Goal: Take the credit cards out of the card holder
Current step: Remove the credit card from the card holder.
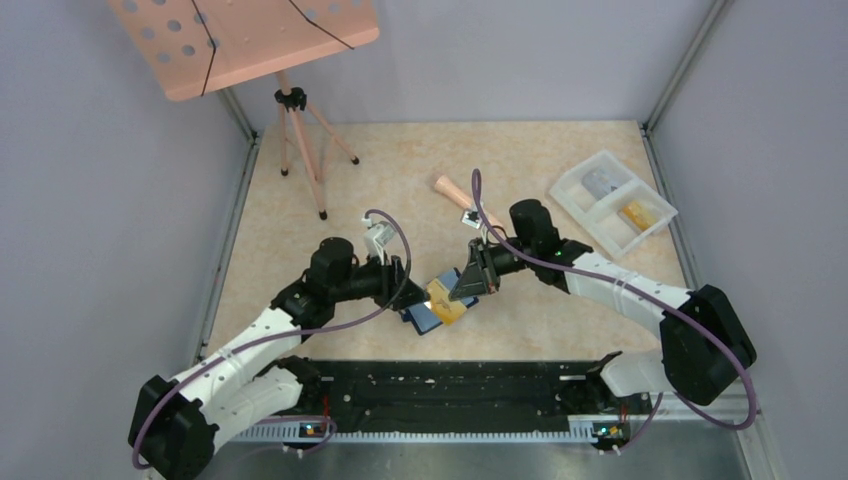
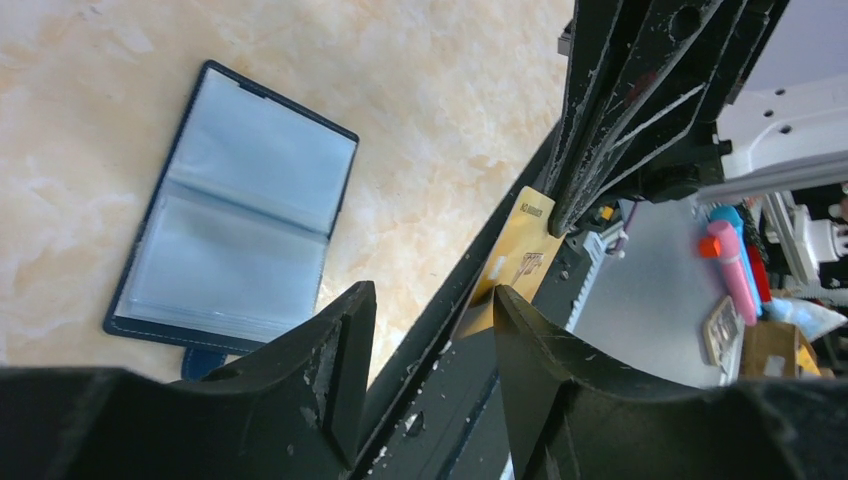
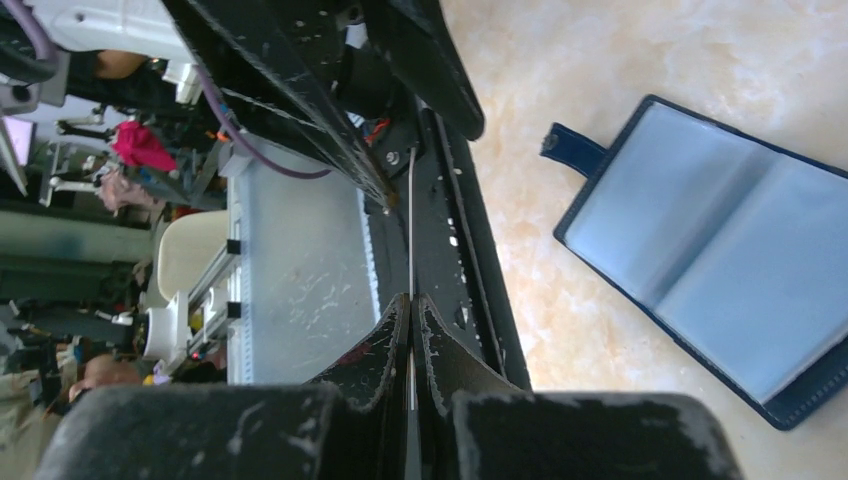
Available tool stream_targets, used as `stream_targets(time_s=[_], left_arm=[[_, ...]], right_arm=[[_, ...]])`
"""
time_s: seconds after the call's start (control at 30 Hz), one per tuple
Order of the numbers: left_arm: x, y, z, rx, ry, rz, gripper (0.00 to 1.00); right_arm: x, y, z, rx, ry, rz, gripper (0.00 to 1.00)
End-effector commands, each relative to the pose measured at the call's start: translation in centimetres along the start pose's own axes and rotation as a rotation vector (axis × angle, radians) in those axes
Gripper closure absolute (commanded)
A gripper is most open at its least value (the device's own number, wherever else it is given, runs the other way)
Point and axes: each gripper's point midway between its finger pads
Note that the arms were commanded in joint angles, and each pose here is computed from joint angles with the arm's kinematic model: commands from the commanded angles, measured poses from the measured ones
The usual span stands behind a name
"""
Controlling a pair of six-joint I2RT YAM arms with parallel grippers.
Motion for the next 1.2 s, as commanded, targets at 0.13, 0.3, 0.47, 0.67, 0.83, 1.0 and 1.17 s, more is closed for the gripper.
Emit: stream_targets(time_s=[0.13, 0.3, 0.47, 0.67, 0.83, 1.0, 1.17], left_arm=[[-1.7, 0.2, -3.3, 0.138, -0.037, -0.038, 0.49], [-1.8, 0.4, -3.8, 0.165, -0.022, -0.045, 0.69], [-1.9, 0.1, -3.9, 0.163, 0.037, -0.030, 1.00], [-3.4, -0.1, -3.6, 0.150, 0.139, -0.139, 1.00], [-5.1, 0.4, -3.7, 0.156, 0.196, -0.262, 1.00], [-6.4, 1.3, -3.0, 0.128, 0.267, -0.386, 1.00], [-7.2, 2.3, -2.4, 0.124, 0.324, -0.490, 1.00]], right_arm=[[-0.6, 0.3, 2.4, -0.115, 0.073, -0.018, 1.00], [-0.6, 0.2, 2.5, -0.125, 0.064, -0.020, 1.00], [-1.4, 0.0, 1.5, -0.053, 0.049, -0.064, 0.91], [-4.8, 0.4, -0.2, 0.067, -0.031, -0.286, 0.61], [-5.9, 0.8, -0.5, 0.057, -0.120, -0.431, 0.48], [-6.5, 1.4, 0.1, 0.003, -0.144, -0.533, 0.47], [-6.2, 1.4, 0.4, -0.049, -0.158, -0.558, 0.53]])
Point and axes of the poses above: each gripper's point midway between its finger pads, its own y axis back along the fingers, its own z axis along the line the jaws close on, x = y × z, and after that the axes turned 2 degrees about y, right-handed
